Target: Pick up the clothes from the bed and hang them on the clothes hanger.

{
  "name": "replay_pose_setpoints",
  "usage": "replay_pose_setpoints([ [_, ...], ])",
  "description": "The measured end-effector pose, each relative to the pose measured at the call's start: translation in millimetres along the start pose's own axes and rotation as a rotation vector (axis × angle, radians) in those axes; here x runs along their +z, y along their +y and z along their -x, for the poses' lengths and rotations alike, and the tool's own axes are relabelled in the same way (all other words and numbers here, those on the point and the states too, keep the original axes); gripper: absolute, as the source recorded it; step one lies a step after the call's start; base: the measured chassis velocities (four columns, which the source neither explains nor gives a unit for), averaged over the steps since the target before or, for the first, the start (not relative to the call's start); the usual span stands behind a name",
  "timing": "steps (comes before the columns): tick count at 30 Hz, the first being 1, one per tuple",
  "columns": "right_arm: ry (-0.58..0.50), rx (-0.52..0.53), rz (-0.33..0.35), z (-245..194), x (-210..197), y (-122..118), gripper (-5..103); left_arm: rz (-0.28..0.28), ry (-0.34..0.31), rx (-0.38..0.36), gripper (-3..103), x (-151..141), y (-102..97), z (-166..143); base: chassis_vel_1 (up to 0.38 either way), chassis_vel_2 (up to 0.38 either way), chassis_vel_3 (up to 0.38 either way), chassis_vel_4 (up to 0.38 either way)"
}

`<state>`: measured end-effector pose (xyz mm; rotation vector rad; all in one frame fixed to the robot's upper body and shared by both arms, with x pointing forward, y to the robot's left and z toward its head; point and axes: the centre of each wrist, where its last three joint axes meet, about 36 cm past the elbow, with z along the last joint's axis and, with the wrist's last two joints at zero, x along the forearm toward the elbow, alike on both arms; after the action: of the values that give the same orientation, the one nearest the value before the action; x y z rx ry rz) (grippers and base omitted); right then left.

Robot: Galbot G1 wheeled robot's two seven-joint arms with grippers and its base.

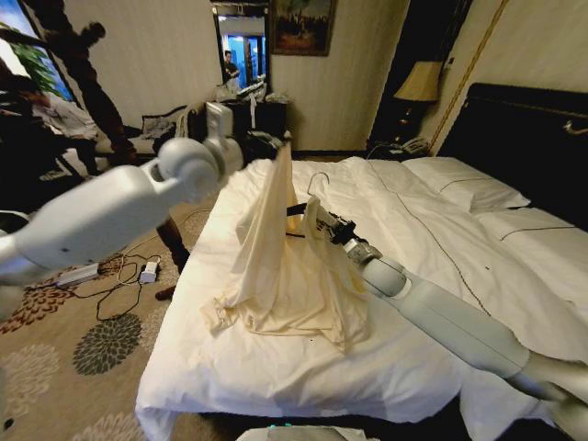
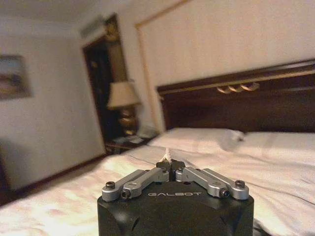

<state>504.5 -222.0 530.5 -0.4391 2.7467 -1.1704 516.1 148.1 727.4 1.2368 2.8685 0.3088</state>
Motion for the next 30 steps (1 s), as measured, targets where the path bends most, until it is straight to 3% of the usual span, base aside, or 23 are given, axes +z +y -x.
replay_pose_setpoints([
  [8, 0.021, -0.001, 0.017, -6, 1, 2, 18, -0.036, 0.080, 0.059, 0, 59, -54.4, -30, 0.000, 0.000, 0.000, 0.000],
  [17, 0.024, 0.007, 0.027, -20, 1, 2, 18, -0.089, 0.136, 0.038, -1, 92, -74.8, -62, 0.000, 0.000, 0.000, 0.000],
  [19, 0.026, 0.014, 0.019, -21, 2, 1, 18, -0.093, 0.139, 0.039, 4, 93, -76.9, -67, 0.000, 0.000, 0.000, 0.000],
  [20, 0.025, 0.021, 0.006, -23, 5, 1, 18, -0.095, 0.151, 0.038, 15, 96, -79.3, -74, 0.000, 0.000, 0.000, 0.000],
  [23, 0.023, 0.028, -0.008, -26, 10, -1, 18, -0.087, 0.162, 0.039, 20, 101, -85.2, -84, 0.000, 0.000, 0.000, 0.000],
  [29, 0.018, 0.035, -0.013, -33, 16, 4, 18, -0.049, 0.168, 0.065, 47, 118, -107.2, -103, 0.000, 0.000, 0.000, 0.000],
  [30, 0.018, 0.035, -0.013, -33, 16, 4, 18, -0.049, 0.168, 0.065, 47, 118, -107.2, -103, 0.000, 0.000, 0.000, 0.000],
])
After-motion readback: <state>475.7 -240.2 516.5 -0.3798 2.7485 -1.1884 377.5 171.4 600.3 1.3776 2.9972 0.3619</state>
